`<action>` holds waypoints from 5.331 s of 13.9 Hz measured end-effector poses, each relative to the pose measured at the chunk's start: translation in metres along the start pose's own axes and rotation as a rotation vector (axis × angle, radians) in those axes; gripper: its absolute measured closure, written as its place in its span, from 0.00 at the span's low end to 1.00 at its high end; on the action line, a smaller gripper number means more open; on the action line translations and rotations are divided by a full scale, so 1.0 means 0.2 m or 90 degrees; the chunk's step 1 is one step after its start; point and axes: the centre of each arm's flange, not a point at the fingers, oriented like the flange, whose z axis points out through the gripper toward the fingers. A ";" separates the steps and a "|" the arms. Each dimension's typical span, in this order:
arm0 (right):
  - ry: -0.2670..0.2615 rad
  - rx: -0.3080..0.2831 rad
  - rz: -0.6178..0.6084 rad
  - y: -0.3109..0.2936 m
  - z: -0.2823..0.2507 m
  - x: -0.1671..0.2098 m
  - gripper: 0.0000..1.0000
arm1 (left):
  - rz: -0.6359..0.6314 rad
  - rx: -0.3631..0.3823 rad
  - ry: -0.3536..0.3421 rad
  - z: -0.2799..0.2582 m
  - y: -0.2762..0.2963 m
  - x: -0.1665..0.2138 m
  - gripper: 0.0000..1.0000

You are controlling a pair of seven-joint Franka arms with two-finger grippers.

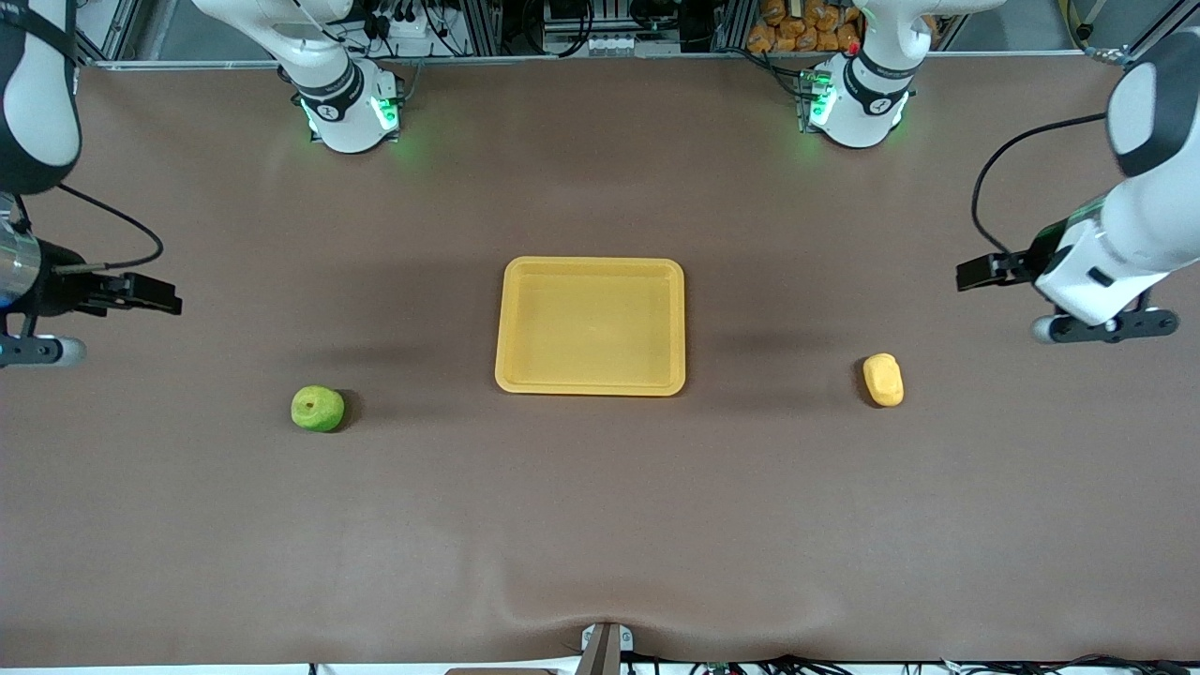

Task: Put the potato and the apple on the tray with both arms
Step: 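Reach the right gripper to the apple while the left gripper reaches the potato, then close the left gripper on the potato while the right gripper grasps the apple, then carry the potato with the left gripper onto the yellow tray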

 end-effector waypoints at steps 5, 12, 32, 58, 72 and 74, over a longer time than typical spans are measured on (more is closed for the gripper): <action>-0.019 0.001 -0.002 0.00 0.17 0.10 0.00 | 0.004 -0.008 0.052 0.28 0.02 0.06 0.00; -0.023 0.001 -0.003 0.00 0.32 0.20 0.00 | 0.007 -0.020 0.093 0.63 0.05 0.16 0.00; -0.032 0.038 0.000 -0.06 0.87 0.47 0.00 | -0.002 -0.038 0.104 1.40 0.09 0.25 0.00; -0.018 0.027 -0.031 -0.28 1.49 0.54 0.00 | -0.052 -0.059 0.061 0.98 1.37 -0.12 0.43; 0.001 0.024 -0.030 -0.27 1.57 0.53 0.11 | -0.002 0.053 0.124 1.45 2.15 -0.35 0.43; -0.013 0.026 -0.034 -0.28 1.47 0.55 0.11 | -0.001 0.057 0.125 1.47 2.16 -0.34 0.43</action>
